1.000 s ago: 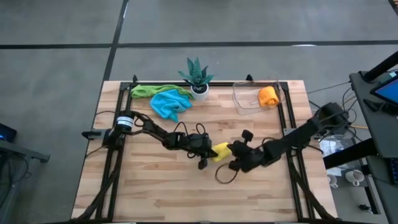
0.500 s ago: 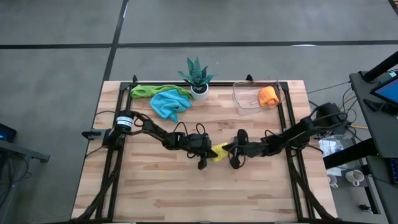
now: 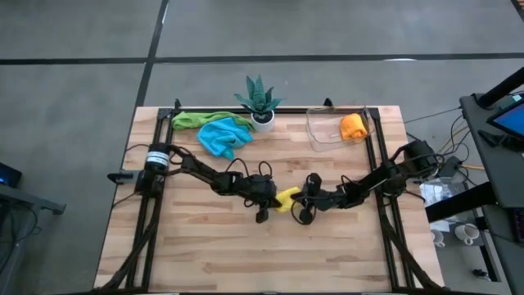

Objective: Roll microfiber towels into tight, uniform cylinder then place into a basket
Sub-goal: Roll the yellow microfiber cloth

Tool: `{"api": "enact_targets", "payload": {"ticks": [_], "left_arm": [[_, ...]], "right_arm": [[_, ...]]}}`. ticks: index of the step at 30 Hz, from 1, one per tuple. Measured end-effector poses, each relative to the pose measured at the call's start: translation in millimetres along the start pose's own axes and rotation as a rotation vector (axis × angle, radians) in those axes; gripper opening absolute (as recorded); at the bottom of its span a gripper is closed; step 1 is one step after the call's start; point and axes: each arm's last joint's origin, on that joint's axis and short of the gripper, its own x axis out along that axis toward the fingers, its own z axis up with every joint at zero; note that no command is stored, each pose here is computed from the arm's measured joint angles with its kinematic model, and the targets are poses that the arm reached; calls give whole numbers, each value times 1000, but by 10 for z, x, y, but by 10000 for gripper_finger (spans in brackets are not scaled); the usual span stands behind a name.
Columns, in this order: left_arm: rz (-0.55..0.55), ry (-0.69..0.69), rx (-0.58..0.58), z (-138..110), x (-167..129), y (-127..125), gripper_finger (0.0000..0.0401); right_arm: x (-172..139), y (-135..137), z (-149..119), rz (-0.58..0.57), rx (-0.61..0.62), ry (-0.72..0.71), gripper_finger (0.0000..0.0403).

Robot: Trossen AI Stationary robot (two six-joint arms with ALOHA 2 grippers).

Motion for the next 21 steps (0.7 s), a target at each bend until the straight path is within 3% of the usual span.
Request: {"api": "enact_targets", "payload": {"ticks": [5, 11, 14, 18, 21], "left_arm": [[8, 105, 29, 57, -208, -52, 0], [58, 107, 66, 201, -396, -87, 0], [146, 116, 105, 277, -536, -78, 0], [374, 60, 151, 439, -719, 29, 0], [431, 65, 137, 462, -764, 206, 0]], "right_arm": [[-23, -38, 21, -18, -82, 14, 8], [3, -118, 50, -57, -130, 40, 8], [13, -139, 60, -64, -181, 45, 8], [40, -155, 90, -50, -291, 57, 8], [64, -167, 124, -37, -407, 65, 8]]}}
